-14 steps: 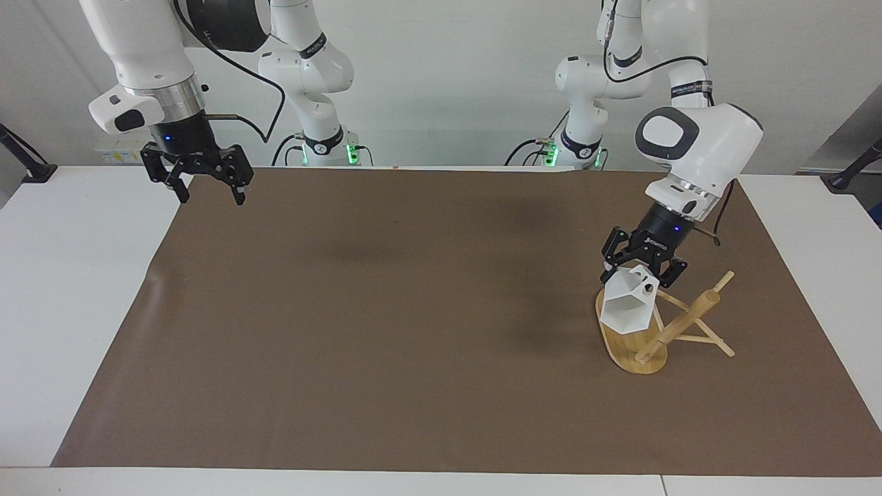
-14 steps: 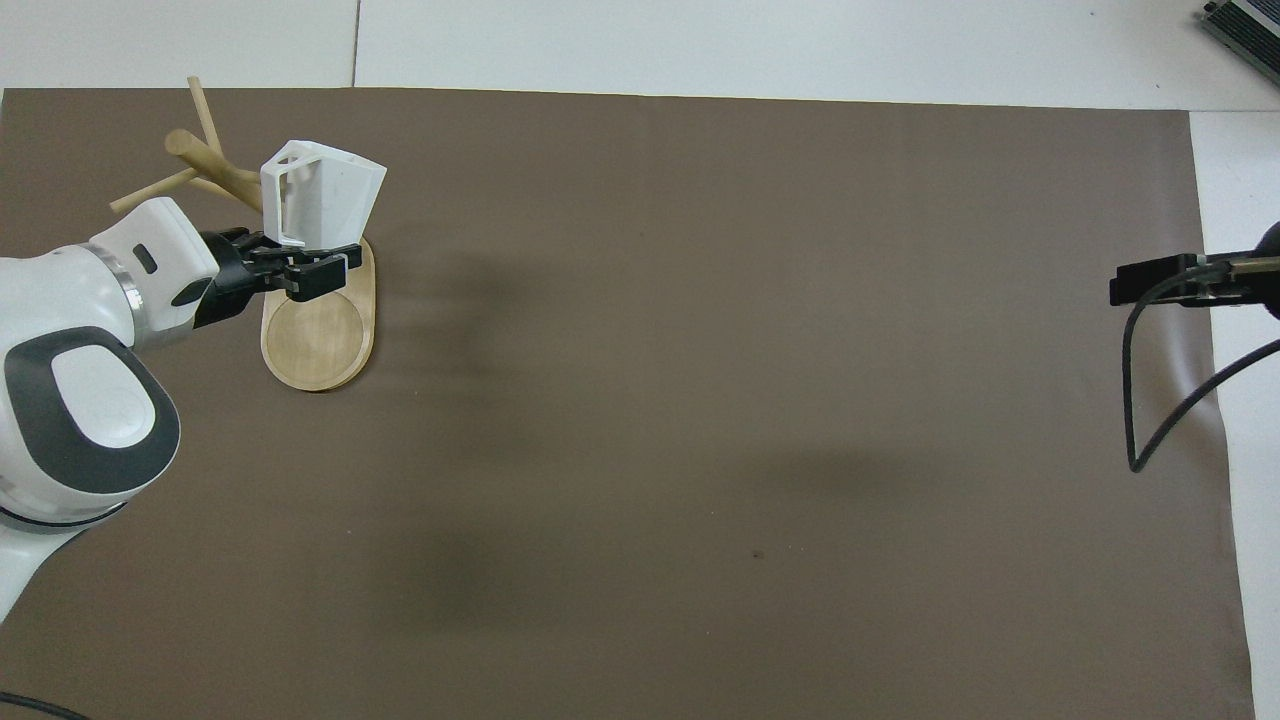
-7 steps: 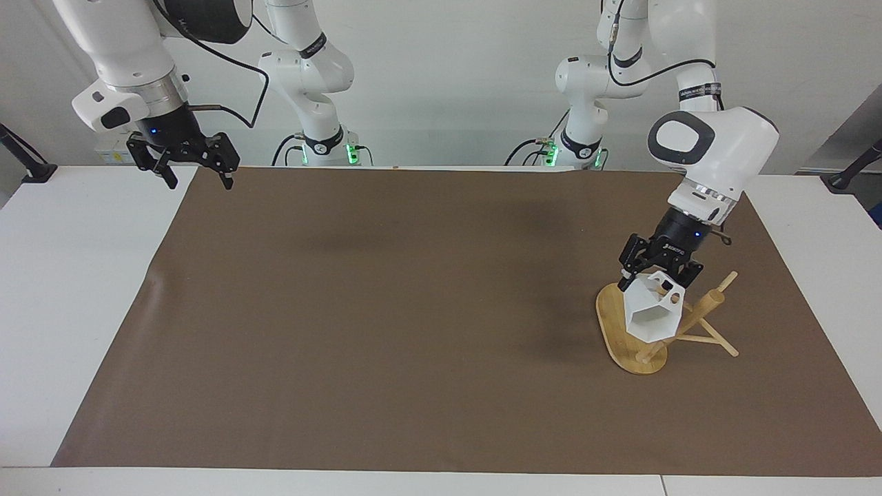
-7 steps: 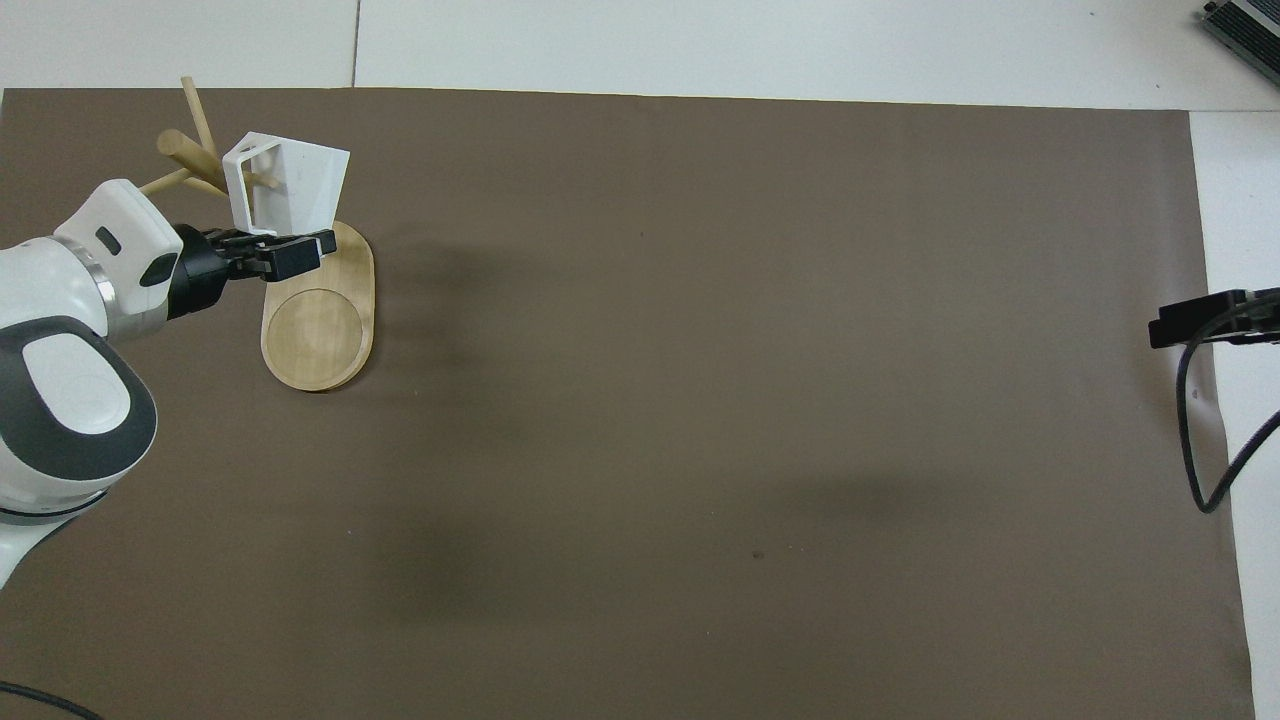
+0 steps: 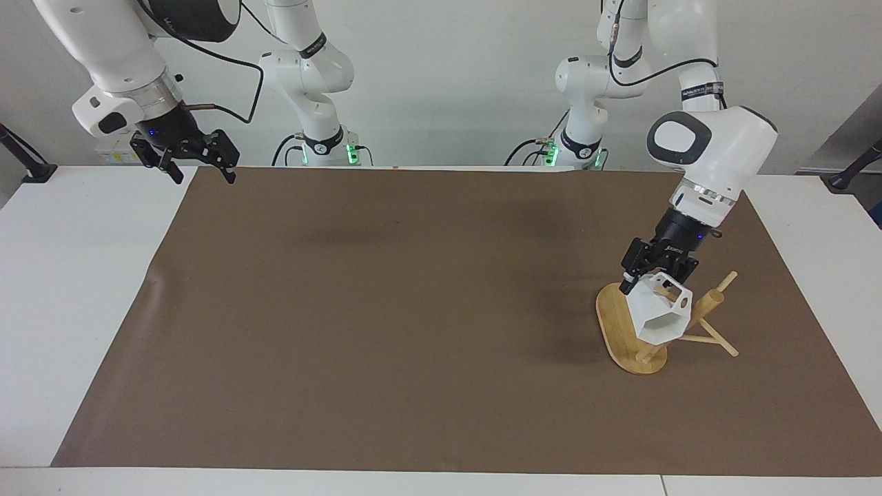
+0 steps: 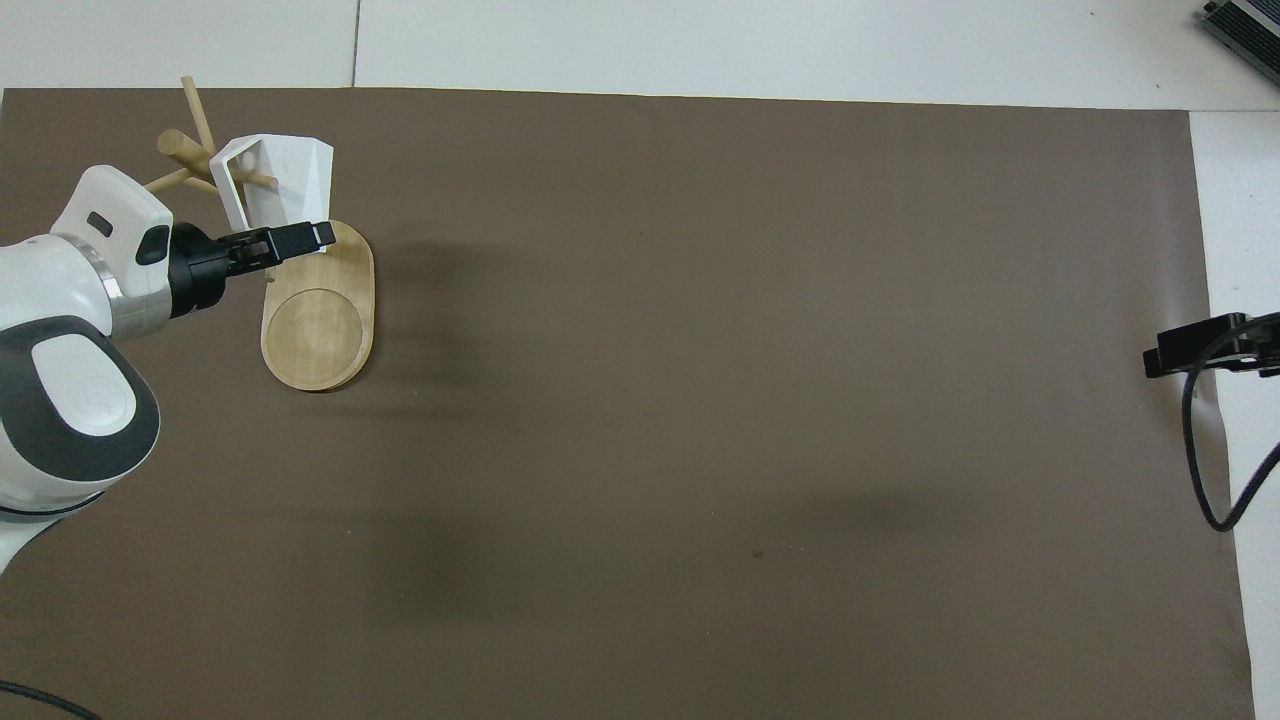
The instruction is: Hang cup on rack
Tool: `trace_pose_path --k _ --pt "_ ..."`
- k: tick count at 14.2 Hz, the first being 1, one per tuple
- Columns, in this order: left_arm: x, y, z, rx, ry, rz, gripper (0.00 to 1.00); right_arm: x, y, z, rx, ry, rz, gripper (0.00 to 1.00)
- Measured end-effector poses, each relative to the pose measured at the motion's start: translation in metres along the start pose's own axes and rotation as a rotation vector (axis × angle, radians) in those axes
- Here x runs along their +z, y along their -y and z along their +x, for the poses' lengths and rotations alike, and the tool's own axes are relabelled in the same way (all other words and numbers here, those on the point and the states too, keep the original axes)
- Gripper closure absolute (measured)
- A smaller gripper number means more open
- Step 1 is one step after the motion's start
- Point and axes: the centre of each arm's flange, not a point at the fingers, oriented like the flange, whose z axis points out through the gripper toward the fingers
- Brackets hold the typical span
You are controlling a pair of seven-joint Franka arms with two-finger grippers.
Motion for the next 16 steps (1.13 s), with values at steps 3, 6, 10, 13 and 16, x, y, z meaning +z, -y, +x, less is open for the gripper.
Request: trace_pose_path --k 3,6,10,13,16 --pt "0.000 0.000 0.000 -0.034 0.000 0.000 0.29 0.004 0.004 -0.002 -0.008 0.012 0.001 0.00" --pt "0.001 0.000 0.000 -0.066 0.001 0.000 0.29 0.002 0.018 -0.003 -0.034 0.009 -0.001 0.00" --pt "0.003 0.001 -0.001 -0.078 0.005 0.002 0.29 0.000 0.027 -0.004 -0.050 0.006 -0.003 0.00" --pt "0.003 0.001 -0.001 -0.075 0.007 0.004 0.29 0.000 0.024 -0.005 -0.040 0.005 -0.003 0.00" --pt "0.002 -0.001 0.001 -0.035 0.008 0.027 0.12 0.000 0.022 -0.005 -0.023 0.006 -0.002 0.00"
